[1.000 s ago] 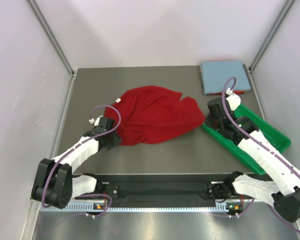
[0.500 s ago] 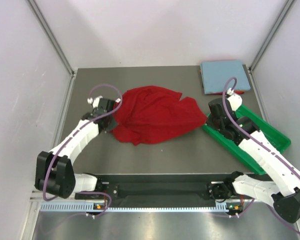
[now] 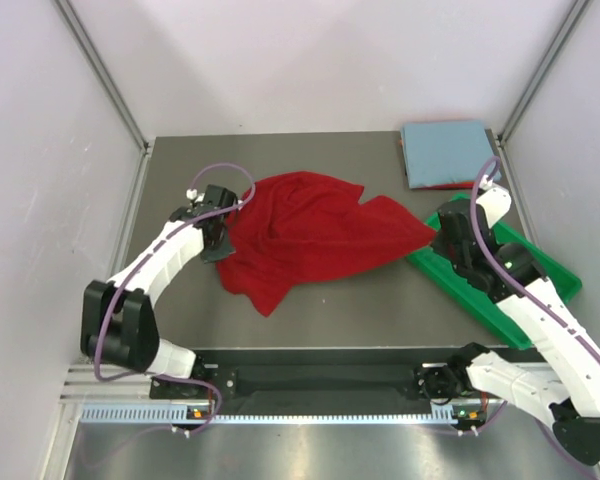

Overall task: Fold and stack the t-shirts
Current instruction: Flatten the tshirt out

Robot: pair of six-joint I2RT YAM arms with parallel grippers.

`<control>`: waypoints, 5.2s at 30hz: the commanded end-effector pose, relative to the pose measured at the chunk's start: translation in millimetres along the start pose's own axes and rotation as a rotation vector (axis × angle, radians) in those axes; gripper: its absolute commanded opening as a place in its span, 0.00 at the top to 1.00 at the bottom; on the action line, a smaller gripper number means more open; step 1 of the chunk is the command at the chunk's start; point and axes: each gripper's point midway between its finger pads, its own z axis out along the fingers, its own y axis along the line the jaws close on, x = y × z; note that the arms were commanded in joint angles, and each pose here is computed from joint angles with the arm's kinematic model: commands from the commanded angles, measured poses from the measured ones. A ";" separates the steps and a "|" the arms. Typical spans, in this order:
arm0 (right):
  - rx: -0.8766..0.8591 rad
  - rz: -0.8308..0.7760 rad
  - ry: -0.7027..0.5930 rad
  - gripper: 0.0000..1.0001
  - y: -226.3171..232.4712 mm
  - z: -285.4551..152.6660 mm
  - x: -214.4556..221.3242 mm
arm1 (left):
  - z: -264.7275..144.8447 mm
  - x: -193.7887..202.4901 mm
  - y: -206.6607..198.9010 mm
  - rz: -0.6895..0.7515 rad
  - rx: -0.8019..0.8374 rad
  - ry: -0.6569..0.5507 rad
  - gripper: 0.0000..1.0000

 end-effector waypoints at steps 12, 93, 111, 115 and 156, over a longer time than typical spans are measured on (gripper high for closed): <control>0.164 -0.015 -0.134 1.00 -36.7 -1.7 -42.4 | 46.3 -43.7 -86.8 0.119 0.235 0.063 0.91; -0.078 -0.014 0.044 1.00 9.7 29.6 8.6 | 53.2 29.6 -26.1 -0.228 0.412 0.132 0.69; -0.128 -0.020 0.071 1.00 13.7 29.7 20.1 | 34.0 14.1 12.2 -0.237 0.220 0.044 0.59; -0.138 -0.020 0.066 1.00 15.4 29.3 18.9 | 41.5 23.3 11.9 -0.229 0.204 0.099 0.59; -0.160 -0.015 0.060 1.00 16.6 23.3 16.6 | 75.7 63.2 11.4 -0.235 0.174 0.192 0.67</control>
